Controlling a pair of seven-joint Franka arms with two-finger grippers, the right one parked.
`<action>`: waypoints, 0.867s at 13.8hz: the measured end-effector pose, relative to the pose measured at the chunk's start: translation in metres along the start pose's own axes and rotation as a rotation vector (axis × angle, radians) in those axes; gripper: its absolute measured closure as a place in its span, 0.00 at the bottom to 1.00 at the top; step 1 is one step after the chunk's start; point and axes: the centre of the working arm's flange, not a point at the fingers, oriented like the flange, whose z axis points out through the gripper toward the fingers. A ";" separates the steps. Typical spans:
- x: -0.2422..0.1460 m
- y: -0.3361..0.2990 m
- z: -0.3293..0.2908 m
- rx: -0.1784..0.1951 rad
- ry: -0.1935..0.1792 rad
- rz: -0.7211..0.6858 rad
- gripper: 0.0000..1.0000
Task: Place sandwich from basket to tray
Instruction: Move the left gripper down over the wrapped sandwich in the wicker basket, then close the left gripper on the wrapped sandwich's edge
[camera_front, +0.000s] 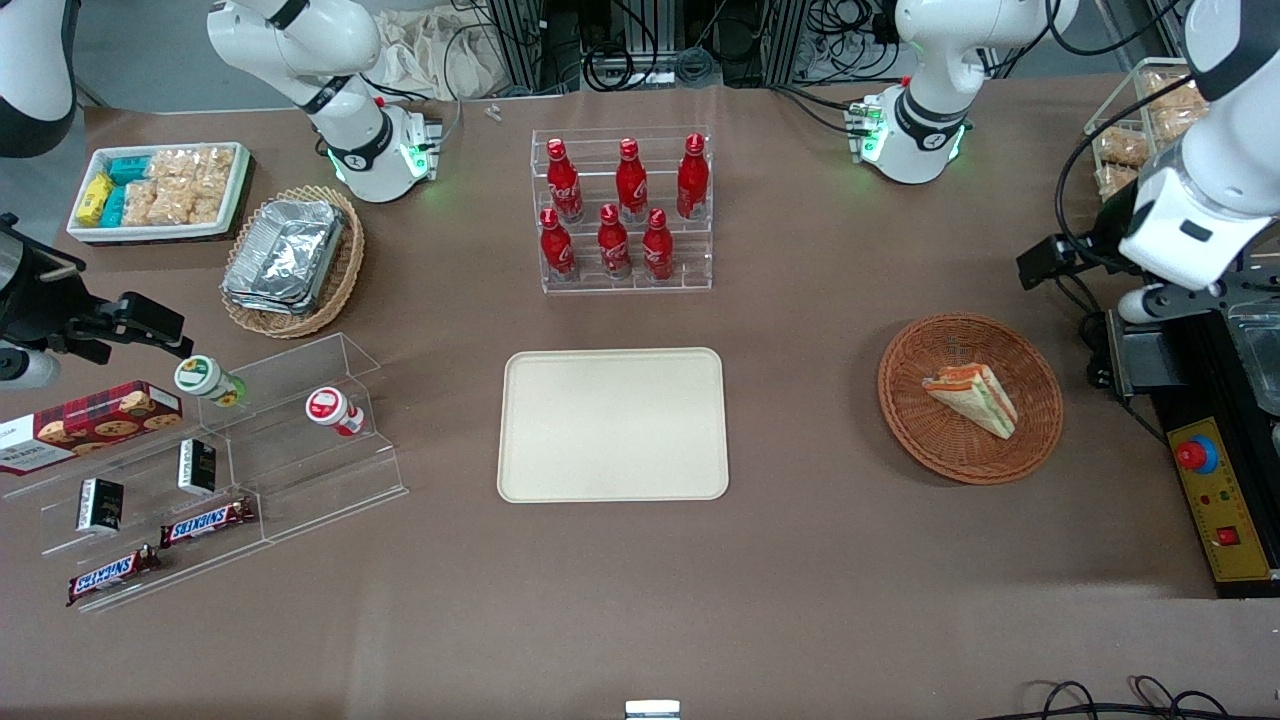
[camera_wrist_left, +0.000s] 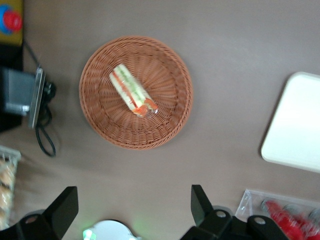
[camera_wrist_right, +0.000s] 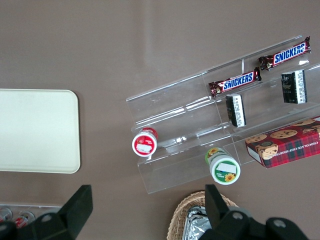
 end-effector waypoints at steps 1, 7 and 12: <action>0.009 -0.002 0.013 0.010 -0.022 -0.097 0.00; 0.077 -0.023 0.120 0.061 -0.085 -0.410 0.00; 0.087 -0.024 0.224 0.056 -0.071 -0.614 0.00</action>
